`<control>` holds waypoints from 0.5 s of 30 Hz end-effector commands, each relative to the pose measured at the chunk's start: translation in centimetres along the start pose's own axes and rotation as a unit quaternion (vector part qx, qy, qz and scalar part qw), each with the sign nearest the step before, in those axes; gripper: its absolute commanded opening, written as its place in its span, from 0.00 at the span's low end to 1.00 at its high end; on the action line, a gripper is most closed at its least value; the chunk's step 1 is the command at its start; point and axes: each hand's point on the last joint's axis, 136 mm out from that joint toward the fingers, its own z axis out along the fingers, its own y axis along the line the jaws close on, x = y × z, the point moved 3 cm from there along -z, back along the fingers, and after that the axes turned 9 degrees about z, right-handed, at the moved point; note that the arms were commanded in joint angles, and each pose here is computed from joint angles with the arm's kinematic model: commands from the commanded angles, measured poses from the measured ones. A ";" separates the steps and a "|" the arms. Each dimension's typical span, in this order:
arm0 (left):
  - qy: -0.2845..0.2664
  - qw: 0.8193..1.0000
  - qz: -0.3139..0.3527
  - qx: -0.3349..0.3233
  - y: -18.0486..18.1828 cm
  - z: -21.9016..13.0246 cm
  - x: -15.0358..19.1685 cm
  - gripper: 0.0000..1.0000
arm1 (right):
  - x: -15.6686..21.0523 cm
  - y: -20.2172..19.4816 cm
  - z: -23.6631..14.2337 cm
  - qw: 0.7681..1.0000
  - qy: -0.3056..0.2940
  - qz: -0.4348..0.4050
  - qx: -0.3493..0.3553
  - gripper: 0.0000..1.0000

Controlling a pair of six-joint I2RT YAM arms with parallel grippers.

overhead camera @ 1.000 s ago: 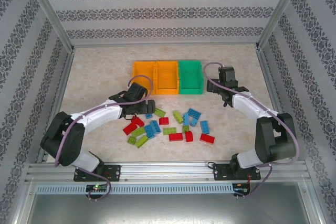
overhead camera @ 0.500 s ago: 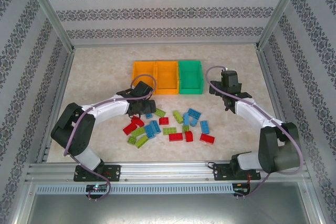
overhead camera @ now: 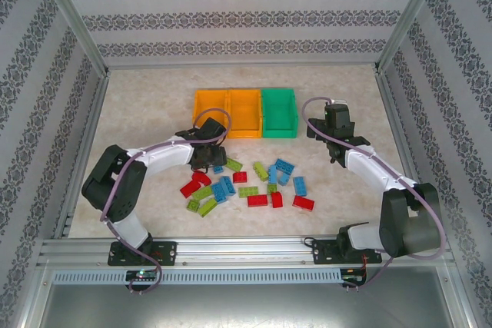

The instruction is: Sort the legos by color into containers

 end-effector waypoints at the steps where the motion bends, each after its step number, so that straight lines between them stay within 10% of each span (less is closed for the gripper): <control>1: 0.009 1.000 0.001 -0.002 -0.3 -0.1 0.2 0.62 | 0.2 0.1 -0.3 1.000 -0.003 -0.008 -0.001 0.91; 15: 0.022 0.999 0.017 -0.016 -0.2 0.9 0.2 0.41 | 0.2 0.1 -0.3 1.000 -0.002 -0.007 -0.001 0.91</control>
